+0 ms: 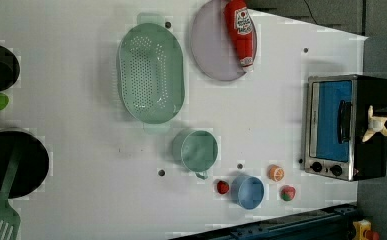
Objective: Pick banana from table and place on oven.
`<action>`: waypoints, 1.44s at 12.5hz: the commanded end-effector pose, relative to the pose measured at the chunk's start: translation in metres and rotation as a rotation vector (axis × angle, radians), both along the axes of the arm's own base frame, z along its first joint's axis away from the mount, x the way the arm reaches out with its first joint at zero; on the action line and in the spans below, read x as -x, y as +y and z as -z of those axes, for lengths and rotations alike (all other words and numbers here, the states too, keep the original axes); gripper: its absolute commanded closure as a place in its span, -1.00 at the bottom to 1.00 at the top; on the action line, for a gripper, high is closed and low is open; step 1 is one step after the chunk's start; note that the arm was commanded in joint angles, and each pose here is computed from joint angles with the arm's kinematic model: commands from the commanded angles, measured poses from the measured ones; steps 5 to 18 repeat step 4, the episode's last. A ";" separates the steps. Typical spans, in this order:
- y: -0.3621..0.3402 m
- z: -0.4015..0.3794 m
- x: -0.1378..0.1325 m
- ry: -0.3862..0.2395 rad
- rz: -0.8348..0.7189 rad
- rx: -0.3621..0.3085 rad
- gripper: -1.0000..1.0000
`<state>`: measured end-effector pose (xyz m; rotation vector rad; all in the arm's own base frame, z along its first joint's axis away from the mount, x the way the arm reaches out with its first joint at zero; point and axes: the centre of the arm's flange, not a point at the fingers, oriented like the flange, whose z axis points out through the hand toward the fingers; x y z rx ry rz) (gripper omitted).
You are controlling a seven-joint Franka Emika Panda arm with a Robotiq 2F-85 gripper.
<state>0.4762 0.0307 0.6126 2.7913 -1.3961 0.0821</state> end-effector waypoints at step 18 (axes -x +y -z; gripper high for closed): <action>-0.036 0.000 0.005 0.019 0.129 -0.019 -1.00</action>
